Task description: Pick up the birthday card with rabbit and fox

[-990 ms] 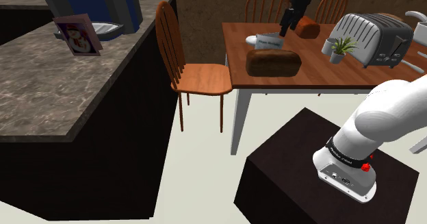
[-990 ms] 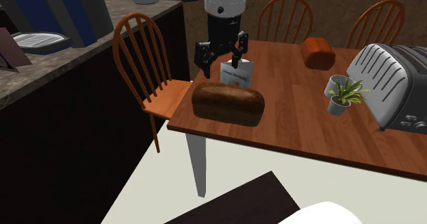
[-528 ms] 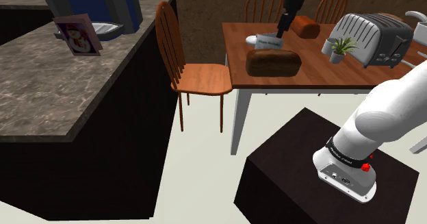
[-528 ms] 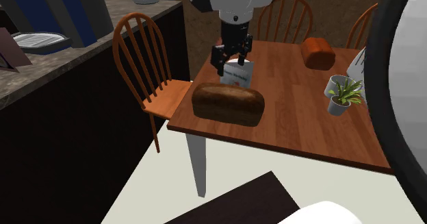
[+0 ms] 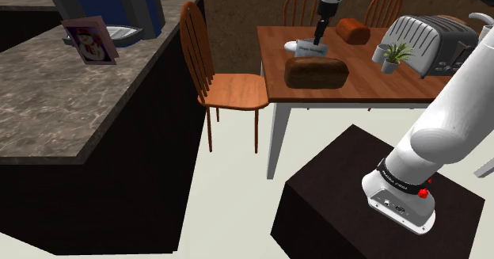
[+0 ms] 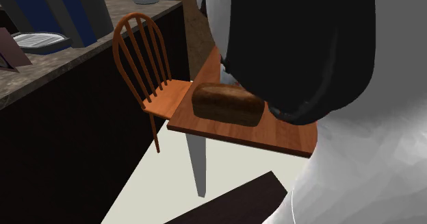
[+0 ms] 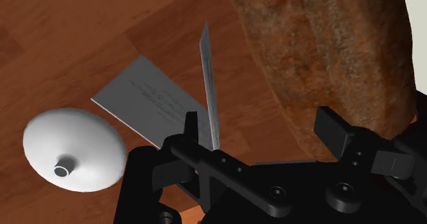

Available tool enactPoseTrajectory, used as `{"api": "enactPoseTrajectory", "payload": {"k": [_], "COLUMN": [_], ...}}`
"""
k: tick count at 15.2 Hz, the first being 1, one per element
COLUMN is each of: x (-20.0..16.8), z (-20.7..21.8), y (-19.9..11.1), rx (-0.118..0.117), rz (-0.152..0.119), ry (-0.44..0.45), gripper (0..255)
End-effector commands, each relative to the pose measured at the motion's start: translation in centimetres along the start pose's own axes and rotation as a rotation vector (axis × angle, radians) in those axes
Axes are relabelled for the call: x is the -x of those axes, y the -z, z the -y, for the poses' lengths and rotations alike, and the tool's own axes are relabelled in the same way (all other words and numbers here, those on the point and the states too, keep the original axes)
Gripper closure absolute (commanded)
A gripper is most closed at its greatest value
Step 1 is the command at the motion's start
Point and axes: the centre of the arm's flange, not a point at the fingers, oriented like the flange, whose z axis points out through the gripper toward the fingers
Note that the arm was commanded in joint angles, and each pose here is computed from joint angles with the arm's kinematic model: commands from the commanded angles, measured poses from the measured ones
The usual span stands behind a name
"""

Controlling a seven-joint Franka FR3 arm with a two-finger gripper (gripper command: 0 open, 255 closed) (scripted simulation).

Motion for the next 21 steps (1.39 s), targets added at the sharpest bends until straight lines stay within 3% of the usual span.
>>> {"api": "enactPoseTrajectory", "payload": {"k": [1,12,13,21], "x": [-1.2,-2.0,-2.0,-2.1], "z": [-1.9,-3.2,-3.2,-3.2], "y": [-1.1,-6.0,-6.0,-6.0], "rx": [0.000,0.000,0.001,0.001], "rz": [0.006,0.010,0.010,0.010], "ry": [0.045,0.074,0.074,0.074], "gripper": [0,0,255,255]}}
